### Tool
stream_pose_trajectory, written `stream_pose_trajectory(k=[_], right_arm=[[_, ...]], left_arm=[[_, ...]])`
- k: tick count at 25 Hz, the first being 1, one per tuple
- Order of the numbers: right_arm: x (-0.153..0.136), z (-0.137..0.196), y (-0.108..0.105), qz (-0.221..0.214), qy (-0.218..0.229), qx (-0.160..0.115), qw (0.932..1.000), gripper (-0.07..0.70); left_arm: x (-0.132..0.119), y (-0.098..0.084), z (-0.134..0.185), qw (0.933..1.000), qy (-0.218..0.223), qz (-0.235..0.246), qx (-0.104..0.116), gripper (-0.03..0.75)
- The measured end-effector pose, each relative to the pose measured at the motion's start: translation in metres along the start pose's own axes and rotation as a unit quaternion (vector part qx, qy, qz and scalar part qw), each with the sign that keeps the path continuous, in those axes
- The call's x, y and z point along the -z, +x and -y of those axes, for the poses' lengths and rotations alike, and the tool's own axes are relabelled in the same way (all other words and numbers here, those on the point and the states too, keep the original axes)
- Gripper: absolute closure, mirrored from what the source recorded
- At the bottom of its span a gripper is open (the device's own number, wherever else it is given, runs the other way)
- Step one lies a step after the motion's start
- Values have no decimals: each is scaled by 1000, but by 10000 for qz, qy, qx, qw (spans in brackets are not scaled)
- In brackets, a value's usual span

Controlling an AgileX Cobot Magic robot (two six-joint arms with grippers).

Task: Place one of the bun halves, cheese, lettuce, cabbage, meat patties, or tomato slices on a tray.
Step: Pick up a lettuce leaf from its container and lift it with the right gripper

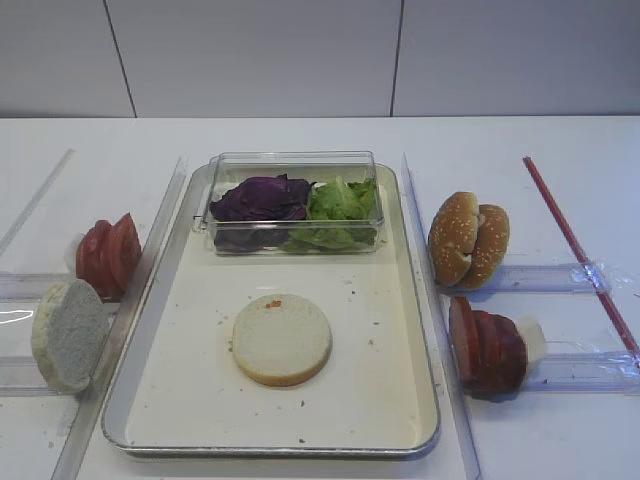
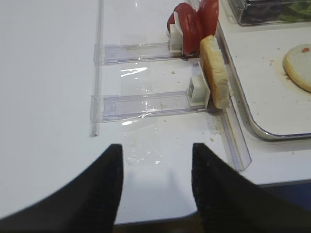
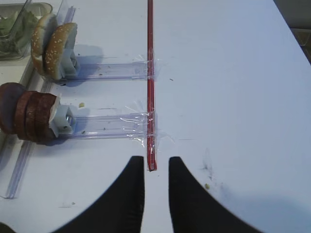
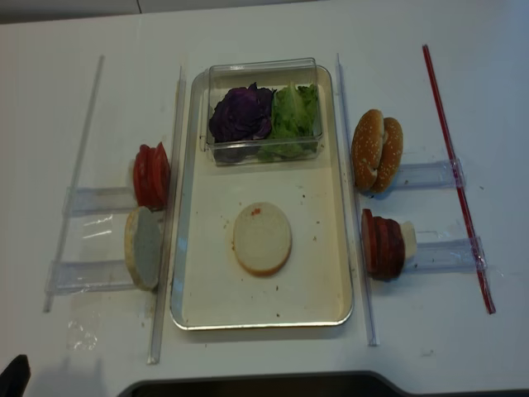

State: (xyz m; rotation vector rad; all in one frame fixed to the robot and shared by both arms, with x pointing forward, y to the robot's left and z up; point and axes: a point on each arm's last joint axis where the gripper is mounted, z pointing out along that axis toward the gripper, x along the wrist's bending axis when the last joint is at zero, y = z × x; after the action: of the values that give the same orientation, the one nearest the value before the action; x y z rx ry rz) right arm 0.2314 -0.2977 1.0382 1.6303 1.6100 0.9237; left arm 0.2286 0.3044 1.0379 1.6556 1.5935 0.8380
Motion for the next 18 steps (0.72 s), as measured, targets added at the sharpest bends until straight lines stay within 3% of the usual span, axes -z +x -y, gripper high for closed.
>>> stream_pose_trajectory(k=[12, 18], right_arm=[[0, 0, 0, 0, 0, -115, 9999, 451], [1, -24, 1, 0, 397, -210, 9990, 216]], left_arm=[[0, 0, 0, 10000, 0, 0, 0, 399], [0, 0, 0, 10000, 0, 0, 0, 399]])
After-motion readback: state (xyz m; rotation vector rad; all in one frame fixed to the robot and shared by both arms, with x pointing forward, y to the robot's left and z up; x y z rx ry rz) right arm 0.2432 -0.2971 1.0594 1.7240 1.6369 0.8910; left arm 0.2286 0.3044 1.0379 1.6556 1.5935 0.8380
